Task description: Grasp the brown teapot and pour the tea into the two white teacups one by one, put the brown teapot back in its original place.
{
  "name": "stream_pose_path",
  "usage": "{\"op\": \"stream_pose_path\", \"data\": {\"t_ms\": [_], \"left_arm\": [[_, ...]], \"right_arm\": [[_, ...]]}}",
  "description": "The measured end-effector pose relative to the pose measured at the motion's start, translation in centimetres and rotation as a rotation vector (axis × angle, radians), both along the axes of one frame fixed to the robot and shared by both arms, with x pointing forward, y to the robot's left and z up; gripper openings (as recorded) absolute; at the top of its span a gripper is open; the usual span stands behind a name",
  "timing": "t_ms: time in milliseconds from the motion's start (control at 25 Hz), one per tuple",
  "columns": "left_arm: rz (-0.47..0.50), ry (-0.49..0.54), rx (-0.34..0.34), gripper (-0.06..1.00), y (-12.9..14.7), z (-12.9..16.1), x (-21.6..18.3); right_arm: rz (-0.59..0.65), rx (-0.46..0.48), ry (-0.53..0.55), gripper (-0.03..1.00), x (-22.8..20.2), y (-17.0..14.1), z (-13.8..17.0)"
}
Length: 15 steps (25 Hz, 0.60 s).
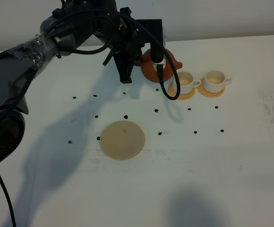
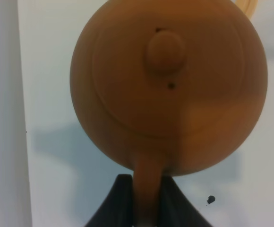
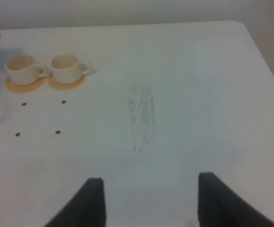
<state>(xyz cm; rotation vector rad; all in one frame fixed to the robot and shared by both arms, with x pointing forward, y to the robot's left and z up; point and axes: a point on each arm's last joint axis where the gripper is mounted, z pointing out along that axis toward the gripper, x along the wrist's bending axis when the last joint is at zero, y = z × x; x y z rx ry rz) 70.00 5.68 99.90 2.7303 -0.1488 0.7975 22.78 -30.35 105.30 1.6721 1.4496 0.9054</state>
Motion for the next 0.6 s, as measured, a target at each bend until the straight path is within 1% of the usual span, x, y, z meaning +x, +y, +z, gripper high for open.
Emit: {"op": "stream_pose_path", "data": {"t_ms": [120, 240, 360, 400, 600], "left_arm": [[0.000, 0.001, 0.015, 0.12, 0.0, -0.8, 0.2], [0.013, 0.005, 0.016, 0.12, -0.2, -2.3, 0.7], [0.032, -0.005, 0.019, 0.12, -0.2, -3.2, 1.1], [0.033, -0.017, 0.024, 0.12, -0.2, -3.2, 1.2], [0.038, -0.065, 0.005, 0.12, -0.3, -3.0, 1.6]], "right_arm": [[0.000, 0.000, 0.000, 0.43, 0.0, 0.0, 0.0], [0.000, 0.000, 0.000, 0.43, 0.0, 0.0, 0.0], [0.000, 0.000, 0.000, 0.43, 0.0, 0.0, 0.0], [0.000, 0.000, 0.000, 0.43, 0.0, 0.0, 0.0], [0.000, 0.000, 0.000, 0.43, 0.0, 0.0, 0.0]]}}
